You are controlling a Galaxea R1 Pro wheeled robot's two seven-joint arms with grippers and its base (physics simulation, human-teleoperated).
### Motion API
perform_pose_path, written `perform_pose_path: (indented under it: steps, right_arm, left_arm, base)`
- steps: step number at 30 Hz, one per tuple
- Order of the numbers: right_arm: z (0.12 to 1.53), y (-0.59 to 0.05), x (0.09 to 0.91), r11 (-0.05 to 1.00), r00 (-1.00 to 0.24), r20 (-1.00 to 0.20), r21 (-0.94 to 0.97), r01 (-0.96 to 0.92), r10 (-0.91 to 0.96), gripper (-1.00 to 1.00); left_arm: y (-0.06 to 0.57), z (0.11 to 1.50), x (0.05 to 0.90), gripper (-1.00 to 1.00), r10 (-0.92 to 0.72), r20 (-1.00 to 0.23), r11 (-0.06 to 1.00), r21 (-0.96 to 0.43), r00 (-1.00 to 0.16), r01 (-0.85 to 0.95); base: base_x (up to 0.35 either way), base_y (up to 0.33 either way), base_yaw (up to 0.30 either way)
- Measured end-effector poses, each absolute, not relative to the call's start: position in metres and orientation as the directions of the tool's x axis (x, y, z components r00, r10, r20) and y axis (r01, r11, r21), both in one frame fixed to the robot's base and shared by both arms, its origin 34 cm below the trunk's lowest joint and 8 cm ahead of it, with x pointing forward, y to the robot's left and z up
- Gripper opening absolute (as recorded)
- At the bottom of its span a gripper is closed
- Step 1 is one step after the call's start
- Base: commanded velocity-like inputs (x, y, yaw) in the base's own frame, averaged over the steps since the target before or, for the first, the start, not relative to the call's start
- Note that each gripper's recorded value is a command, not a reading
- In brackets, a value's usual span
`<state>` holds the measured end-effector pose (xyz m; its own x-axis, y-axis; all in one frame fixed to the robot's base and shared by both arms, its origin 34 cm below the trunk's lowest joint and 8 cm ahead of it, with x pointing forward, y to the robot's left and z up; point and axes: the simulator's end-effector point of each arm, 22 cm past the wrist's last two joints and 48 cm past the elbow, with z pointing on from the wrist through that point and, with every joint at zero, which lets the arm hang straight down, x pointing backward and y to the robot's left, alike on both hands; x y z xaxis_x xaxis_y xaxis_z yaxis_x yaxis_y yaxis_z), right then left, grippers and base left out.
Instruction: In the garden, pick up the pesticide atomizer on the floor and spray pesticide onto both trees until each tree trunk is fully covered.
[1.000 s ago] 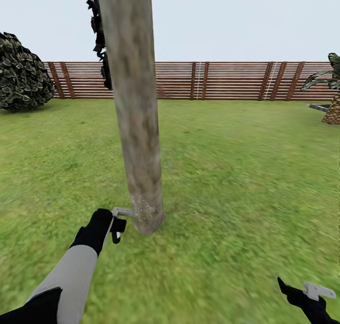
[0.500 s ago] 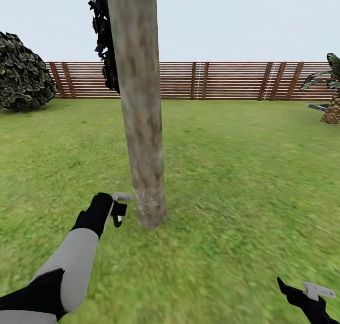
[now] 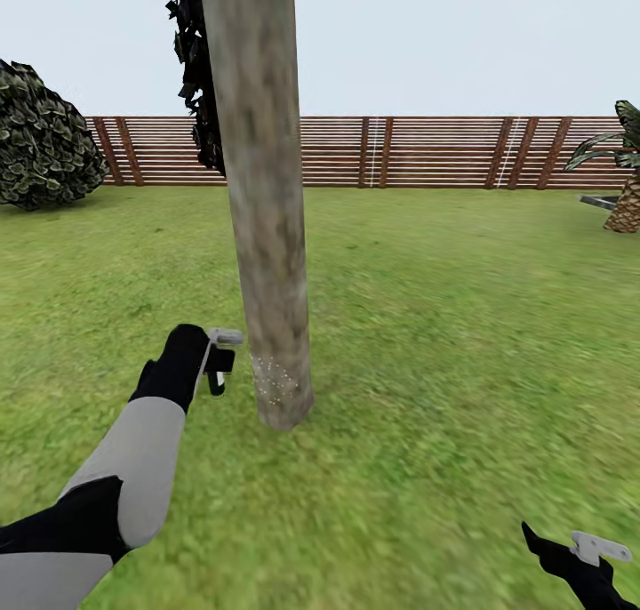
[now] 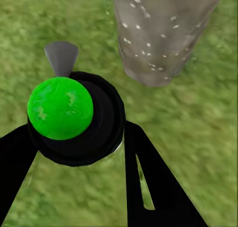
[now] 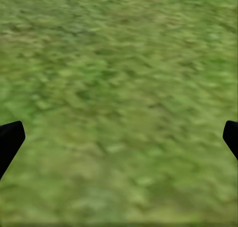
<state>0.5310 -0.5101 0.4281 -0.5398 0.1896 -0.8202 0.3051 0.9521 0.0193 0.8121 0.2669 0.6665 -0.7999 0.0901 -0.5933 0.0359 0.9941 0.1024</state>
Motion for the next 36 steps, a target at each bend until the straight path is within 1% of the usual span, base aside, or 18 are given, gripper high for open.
perform_pose_path:
  steps: [5,16,20,24,29,31,36]
  right_arm:
    - [0.428,-0.51,0.531,0.952,-0.54,-0.82,0.019,0.305,0.189,1.0]
    - [0.428,-0.51,0.531,0.952,-0.539,-0.821,0.019,0.305,0.189,1.0]
    - [0.428,-0.51,0.531,0.952,-0.54,-0.821,0.019,0.304,0.189,1.0]
    - [0.428,-0.509,0.531,0.952,-0.54,-0.82,0.02,0.304,0.19,1.0]
    - [0.428,-0.509,0.531,0.952,-0.54,-0.82,0.021,0.304,0.19,1.0]
    - [0.428,-0.509,0.531,0.952,-0.54,-0.82,0.021,0.304,0.19,1.0]
    - [0.427,-0.508,0.531,0.952,-0.54,-0.819,0.022,0.304,0.191,1.0]
  left_arm:
    - [0.253,0.682,0.818,-1.0,0.172,-0.6,0.982,0.166,-0.781,0.088]
    - [0.251,0.711,0.82,-1.0,0.144,-0.626,0.989,0.119,-0.766,0.089]
    - [0.25,0.698,0.816,-1.0,0.151,-0.613,0.988,0.118,-0.775,0.099]
    - [0.25,0.655,0.794,-1.0,0.157,-0.557,0.987,0.112,-0.816,0.114]
    - [0.244,0.6,0.768,-1.0,0.195,-0.54,0.981,0.11,-0.819,0.161]
    - [0.244,0.576,0.753,-1.0,0.197,-0.505,0.98,0.1,-0.84,0.17]
    - [0.239,0.569,0.754,-1.0,0.214,-0.544,0.976,0.101,-0.811,0.19]
  base:
    - [0.0,0.0,0.0]
    - [0.0,0.0,0.0]
    - [0.0,0.0,0.0]
    - [0.0,0.0,0.0]
    - [0.0,0.0,0.0]
    - [0.0,0.0,0.0]
    - [0.0,-0.056,0.0]
